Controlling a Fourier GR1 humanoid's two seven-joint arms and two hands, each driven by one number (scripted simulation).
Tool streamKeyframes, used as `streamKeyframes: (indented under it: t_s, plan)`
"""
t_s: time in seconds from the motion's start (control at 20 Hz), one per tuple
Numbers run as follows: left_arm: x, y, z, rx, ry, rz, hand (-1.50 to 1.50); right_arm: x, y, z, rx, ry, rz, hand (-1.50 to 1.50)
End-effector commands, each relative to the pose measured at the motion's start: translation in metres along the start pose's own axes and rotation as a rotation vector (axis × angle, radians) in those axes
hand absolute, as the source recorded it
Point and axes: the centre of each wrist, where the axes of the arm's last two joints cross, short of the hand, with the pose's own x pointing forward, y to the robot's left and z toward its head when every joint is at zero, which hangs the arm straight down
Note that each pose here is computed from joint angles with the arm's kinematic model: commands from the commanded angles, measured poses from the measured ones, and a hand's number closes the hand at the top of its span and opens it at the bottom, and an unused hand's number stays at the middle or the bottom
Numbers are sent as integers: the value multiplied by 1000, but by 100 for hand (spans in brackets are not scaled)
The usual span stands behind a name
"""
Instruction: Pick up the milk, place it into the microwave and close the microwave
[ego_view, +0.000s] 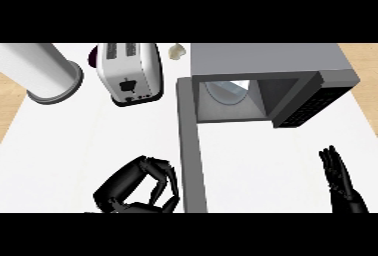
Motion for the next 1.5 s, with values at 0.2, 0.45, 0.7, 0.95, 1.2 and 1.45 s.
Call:
streamKeyframes:
  t_s: [0.2, 0.45, 0.7, 0.95, 1.2, 1.45]
  plan:
    - [-61, -42, -59, -169, 88, -38, 150, 37, -36, 23, 0, -51, 11, -150]
    - [-70, -79, -82, -247, 56, -35, 150, 46, -31, 34, -10, -100, -49, -150]
    - [-65, -110, -90, -182, 80, -68, 150, 72, -62, 20, 44, -146, -81, -150]
    - [-63, -114, -98, -68, 63, -105, 150, 84, -64, 1, 70, -237, -20, -150]
    - [-53, -115, -104, 65, 21, -71, 150, 101, -59, -7, 144, -274, -86, -150]
    - [-33, -102, -119, 179, -100, 20, 150, 110, -58, -19, 188, -296, -113, -150]
